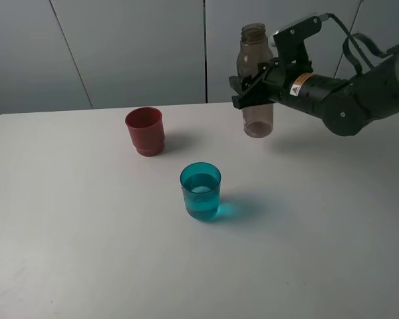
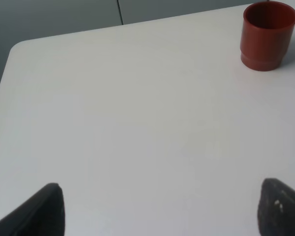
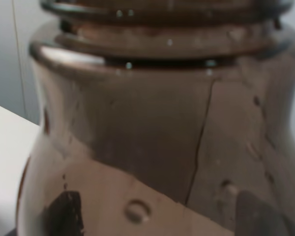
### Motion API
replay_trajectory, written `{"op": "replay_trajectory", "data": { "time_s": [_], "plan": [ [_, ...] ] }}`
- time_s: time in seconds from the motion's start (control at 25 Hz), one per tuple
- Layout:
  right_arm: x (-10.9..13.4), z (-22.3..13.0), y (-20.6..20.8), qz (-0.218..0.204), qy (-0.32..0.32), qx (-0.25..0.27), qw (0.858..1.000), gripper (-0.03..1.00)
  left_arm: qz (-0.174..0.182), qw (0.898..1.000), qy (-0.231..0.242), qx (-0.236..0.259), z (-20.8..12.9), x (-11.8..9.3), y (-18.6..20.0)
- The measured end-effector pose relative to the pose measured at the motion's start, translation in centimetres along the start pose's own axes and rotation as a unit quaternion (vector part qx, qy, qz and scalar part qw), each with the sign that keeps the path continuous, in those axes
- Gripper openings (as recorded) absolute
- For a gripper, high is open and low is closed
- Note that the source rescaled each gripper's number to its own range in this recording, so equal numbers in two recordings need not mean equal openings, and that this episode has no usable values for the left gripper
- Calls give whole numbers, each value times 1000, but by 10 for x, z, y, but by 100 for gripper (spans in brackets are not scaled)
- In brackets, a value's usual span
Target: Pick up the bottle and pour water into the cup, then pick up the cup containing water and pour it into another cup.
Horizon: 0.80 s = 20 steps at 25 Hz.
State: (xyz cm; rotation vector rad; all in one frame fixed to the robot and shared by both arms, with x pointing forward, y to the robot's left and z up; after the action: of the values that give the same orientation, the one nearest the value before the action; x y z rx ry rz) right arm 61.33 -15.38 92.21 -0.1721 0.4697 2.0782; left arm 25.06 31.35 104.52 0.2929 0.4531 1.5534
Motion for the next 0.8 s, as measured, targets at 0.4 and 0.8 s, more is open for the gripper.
{"op": "replay_trajectory", "data": {
  "time_s": [0.4, 0.8],
  "plan": [
    [-5, -27, -9, -26, -18, 8, 999, 2, 0, 1000, 0, 0, 0, 0, 0],
    [2, -48, -17, -20, -23, 14, 999, 2, 0, 1000, 1, 0, 0, 0, 0]
  ]
}}
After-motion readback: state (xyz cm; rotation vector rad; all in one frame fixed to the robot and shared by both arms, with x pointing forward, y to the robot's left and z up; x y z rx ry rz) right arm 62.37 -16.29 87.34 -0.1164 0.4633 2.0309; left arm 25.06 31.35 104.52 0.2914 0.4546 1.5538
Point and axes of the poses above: a point on each arm's last joint axis where the gripper is mounted, y pointing back along that axis away from the gripper, x along the wrist's bending axis when the last joint is at zero, z = x × y, the point moved 2 cm from there along -y, pointing out along that axis toward the gripper, and after that the axes turned 11 degrees about y, right-handed, at the moved point
